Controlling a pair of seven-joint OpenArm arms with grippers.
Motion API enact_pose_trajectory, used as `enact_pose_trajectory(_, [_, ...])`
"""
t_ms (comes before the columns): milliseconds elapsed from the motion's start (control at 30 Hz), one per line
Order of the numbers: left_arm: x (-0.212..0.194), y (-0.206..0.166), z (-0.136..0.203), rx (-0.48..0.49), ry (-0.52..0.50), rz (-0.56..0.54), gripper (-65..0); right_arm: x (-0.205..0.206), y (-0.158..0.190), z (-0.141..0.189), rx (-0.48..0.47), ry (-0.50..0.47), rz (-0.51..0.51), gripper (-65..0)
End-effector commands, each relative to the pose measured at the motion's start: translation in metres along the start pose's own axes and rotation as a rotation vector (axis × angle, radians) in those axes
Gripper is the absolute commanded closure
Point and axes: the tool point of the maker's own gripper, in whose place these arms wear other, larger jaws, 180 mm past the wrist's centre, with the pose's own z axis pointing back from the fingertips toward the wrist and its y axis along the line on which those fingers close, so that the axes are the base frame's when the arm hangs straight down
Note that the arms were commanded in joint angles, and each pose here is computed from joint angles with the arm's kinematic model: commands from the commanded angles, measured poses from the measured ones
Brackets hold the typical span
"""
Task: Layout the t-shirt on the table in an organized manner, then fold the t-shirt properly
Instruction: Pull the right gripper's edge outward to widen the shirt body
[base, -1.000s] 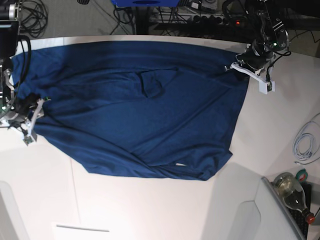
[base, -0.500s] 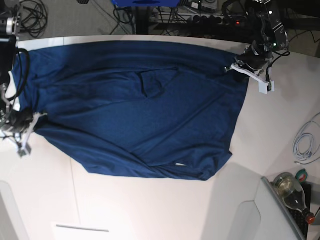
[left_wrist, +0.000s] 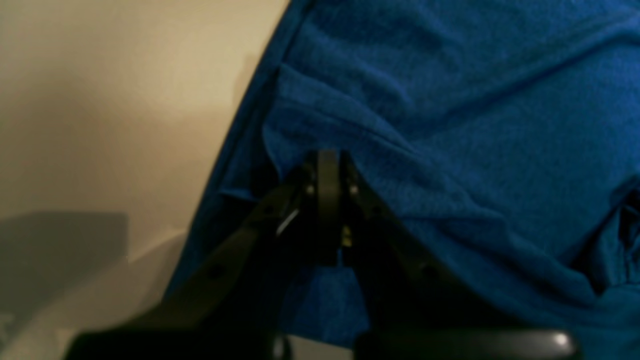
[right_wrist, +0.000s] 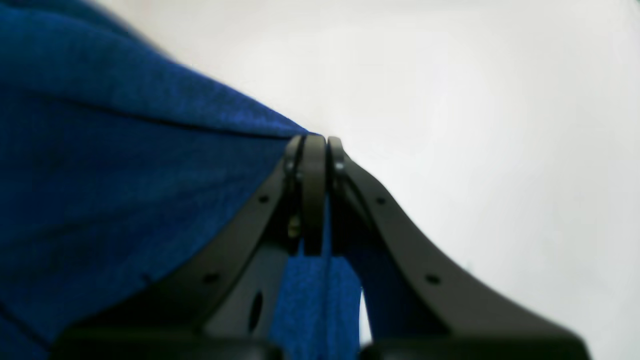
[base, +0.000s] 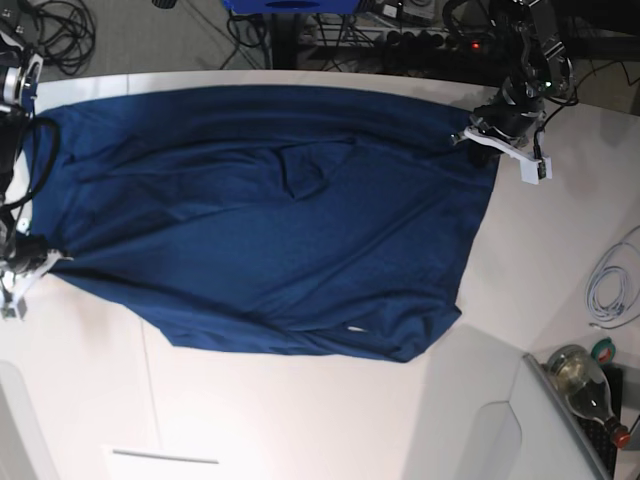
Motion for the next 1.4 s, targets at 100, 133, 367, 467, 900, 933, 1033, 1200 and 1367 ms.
enact_pose_trajectory(100, [-0.011,0.008,0.002,0.031,0.054,-0.017,0.0,0.021,-0.029,0.006,-0.091,-0.076,-0.105,-0.5])
enact_pose_trajectory(133, [-0.01,0.008,0.003,0.031,0.051,-0.018,0.0,0.021,-0.028,0.006,-0.088,-0.077,-0.106,-0.8])
enact_pose_trajectory(367, [0.014,0.001,0.018,0.025,-0.021,-0.063,0.0,0.023,-0.019,0.018,-0.057,-0.048,-0.028,-20.9])
enact_pose_trajectory(467, [0.042,-0.009,0.033,0.018,-0.1,-0.117,0.0,0.043,-0.005,0.041,-0.02,-0.115,0.108,-32.3])
enact_pose_trajectory(900, [0.109,-0.051,-0.028,-0.08,-0.186,-0.006,0.0,0.102,0.147,0.008,0.298,-0.15,0.243,-33.3])
enact_pose_trajectory(933, [0.106,-0.052,-0.036,-0.084,-0.167,0.009,0.0,0.102,0.151,0.004,0.312,-0.143,0.223,-33.3])
enact_pose_trajectory(1033, [0.09,-0.046,-0.051,-0.056,-0.1,0.023,0.0,0.097,0.157,-0.009,0.343,-0.117,0.168,-33.3])
enact_pose_trajectory(1200, [0.07,-0.028,-0.057,0.026,-0.054,-0.028,0.0,0.084,0.16,-0.019,0.365,-0.1,0.12,-33.3])
enact_pose_trajectory(1367, [0.062,-0.014,-0.055,0.052,-0.07,-0.04,0.0,0.082,0.16,-0.021,0.369,-0.106,0.104,-20.7])
